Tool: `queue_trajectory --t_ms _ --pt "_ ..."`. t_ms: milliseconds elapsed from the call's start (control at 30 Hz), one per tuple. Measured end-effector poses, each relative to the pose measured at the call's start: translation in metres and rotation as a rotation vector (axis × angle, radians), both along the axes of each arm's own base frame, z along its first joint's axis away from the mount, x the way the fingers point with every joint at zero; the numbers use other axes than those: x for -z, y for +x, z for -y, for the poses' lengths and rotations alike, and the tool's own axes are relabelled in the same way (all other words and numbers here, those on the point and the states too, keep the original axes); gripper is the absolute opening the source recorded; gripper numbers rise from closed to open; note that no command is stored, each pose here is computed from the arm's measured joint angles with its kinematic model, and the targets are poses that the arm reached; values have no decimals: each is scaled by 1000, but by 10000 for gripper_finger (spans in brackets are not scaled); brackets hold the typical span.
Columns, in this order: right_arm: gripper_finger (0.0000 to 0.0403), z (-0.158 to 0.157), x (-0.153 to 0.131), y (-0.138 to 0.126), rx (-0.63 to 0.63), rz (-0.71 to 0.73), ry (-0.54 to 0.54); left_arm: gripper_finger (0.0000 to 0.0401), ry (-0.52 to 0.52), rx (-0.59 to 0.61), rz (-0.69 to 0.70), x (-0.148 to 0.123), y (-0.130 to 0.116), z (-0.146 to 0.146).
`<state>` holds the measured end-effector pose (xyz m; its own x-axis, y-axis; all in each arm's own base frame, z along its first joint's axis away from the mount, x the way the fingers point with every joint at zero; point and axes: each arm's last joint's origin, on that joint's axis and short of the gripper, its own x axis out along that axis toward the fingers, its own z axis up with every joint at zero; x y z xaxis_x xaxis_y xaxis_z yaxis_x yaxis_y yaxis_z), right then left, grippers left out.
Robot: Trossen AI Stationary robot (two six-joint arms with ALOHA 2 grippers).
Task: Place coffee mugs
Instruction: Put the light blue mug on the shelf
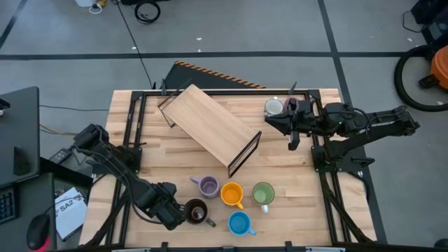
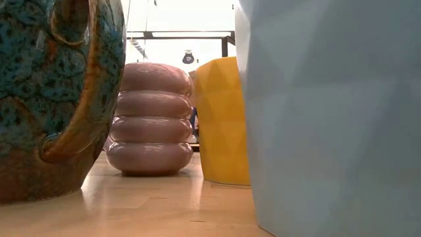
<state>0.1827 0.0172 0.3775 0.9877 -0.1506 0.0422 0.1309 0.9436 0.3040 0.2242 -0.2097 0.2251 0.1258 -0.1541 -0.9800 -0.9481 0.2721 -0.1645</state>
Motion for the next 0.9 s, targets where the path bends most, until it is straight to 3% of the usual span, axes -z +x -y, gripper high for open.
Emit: queue_trajectory --t_ms 167,433,667,900 --pt "16 0 0 0 -1 3 17 126 12 8 -3 1 0 0" --pt "16 0 0 0 0 3 18 33 38 120 -6 1 -1 -3" --pt "16 0 -1 0 0 11 19 32 19 330 18 -9 -1 -13" --pt "16 0 -1 0 -1 11 18 32 9 554 112 -46 -8 -54"
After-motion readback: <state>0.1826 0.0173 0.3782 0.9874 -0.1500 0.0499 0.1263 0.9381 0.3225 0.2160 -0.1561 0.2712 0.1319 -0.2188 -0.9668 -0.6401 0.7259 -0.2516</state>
